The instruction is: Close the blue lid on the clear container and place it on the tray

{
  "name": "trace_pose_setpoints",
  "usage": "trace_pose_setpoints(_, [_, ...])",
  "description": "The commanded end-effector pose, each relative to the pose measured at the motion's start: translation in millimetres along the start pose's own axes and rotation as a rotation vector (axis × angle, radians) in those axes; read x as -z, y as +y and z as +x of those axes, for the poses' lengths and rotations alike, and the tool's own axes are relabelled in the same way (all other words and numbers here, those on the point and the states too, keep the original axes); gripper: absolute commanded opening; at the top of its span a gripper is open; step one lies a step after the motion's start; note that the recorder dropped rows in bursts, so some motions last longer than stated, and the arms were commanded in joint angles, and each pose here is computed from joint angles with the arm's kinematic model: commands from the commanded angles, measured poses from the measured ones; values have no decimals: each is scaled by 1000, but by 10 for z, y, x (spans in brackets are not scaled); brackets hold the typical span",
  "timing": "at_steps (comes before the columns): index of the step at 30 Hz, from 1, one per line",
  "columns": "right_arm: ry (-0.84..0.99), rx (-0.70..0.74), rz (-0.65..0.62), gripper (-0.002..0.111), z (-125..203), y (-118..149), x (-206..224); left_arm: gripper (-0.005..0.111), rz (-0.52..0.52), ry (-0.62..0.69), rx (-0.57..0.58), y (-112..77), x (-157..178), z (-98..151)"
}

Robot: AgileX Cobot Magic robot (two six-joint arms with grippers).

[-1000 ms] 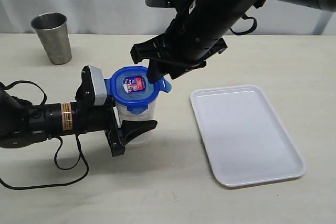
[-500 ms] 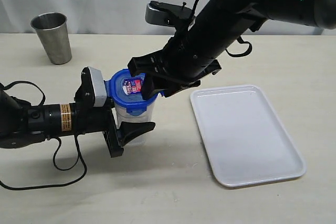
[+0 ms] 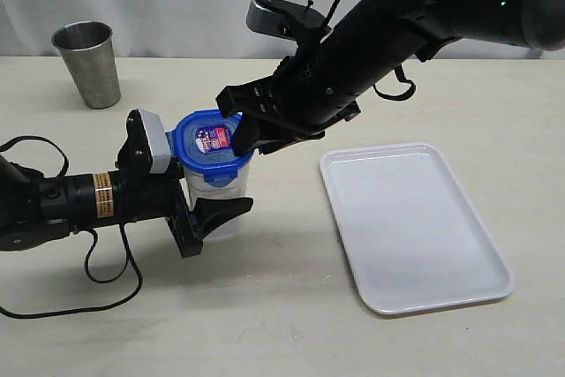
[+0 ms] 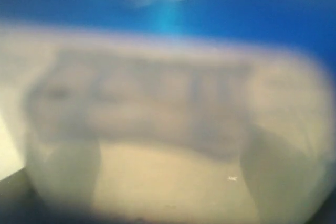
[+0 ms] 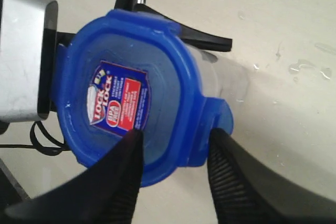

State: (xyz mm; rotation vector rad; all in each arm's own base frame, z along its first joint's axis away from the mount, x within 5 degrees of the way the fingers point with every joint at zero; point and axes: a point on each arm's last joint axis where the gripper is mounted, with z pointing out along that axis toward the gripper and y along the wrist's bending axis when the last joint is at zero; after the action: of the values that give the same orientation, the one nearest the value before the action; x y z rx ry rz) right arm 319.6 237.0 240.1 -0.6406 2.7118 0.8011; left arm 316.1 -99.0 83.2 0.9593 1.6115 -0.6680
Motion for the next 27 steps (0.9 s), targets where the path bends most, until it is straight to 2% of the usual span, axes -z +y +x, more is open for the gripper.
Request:
trace_pose_setpoints(1, [74,-20,-187,42,85,78,-454,0,62,-60,-29,-86,-50,-96])
trace_pose_setpoints(8, [84,20,-188,35,97,72,-466,0,64,-59,-29,-87,-50,-96])
trace_pose_setpoints(11, [89,69,-97,35,104,12,-403,0,63,-59,-29,-87,-50,-96])
trace_pose_setpoints(16, [82,71,85,35,97,-105,-300,0,63,-59,-29,-87,-50,-96])
trace_pose_setpoints(22, [89,87,166,35,96,-189,-234,0,63,-60,-41,-87,-50,-96])
trace_pose_setpoints(27, [60,79,183,35,60,-262,-106,0,64,-62,-49,-87,-47,-109])
